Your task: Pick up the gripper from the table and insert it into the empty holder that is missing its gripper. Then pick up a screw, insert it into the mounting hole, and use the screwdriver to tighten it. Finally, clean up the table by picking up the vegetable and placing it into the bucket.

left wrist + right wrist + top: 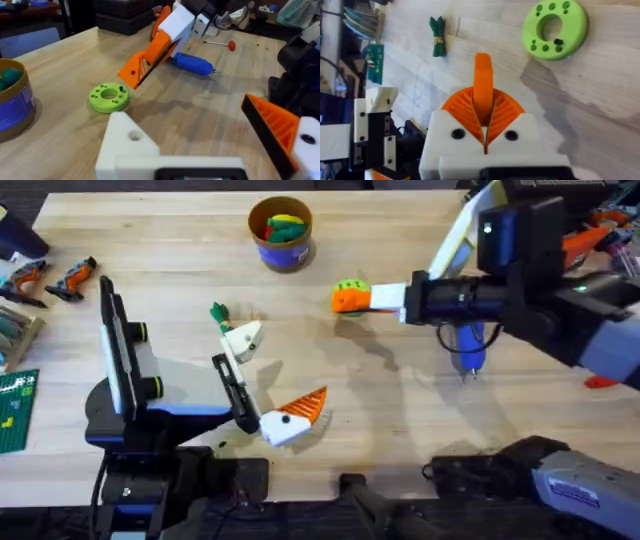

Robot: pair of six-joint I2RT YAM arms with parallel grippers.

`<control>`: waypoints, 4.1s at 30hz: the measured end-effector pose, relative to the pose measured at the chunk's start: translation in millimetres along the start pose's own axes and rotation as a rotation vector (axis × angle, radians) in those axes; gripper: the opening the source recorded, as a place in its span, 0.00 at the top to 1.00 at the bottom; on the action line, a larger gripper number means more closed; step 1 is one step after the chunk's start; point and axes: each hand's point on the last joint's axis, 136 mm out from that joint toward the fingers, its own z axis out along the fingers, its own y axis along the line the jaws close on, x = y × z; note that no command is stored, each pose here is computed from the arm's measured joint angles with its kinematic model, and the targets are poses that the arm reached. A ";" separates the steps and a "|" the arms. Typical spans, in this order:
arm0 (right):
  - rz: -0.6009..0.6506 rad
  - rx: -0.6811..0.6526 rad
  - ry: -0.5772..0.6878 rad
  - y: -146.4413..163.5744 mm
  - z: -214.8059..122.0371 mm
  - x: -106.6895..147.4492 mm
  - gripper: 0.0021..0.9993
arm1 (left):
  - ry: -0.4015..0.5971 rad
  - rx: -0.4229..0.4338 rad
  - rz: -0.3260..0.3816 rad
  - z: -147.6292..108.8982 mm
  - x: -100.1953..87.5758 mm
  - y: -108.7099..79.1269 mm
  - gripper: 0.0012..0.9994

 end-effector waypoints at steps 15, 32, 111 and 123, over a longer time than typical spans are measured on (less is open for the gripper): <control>-0.013 -0.379 0.064 40.3 23.5 6.0 0.99 | 0.000 0.000 0.000 0.0 0.0 0.0 0.01; 0.070 -0.641 0.204 64.9 9.1 36.3 0.99 | 0.000 0.000 0.000 0.0 0.0 0.0 0.01; 0.257 -0.758 0.593 93.4 50.6 52.1 0.99 | 0.000 -0.002 0.000 0.0 0.0 0.3 0.01; 0.237 -0.762 0.584 97.2 53.2 54.2 0.99 | 0.000 -0.004 -0.001 0.0 0.0 0.7 0.01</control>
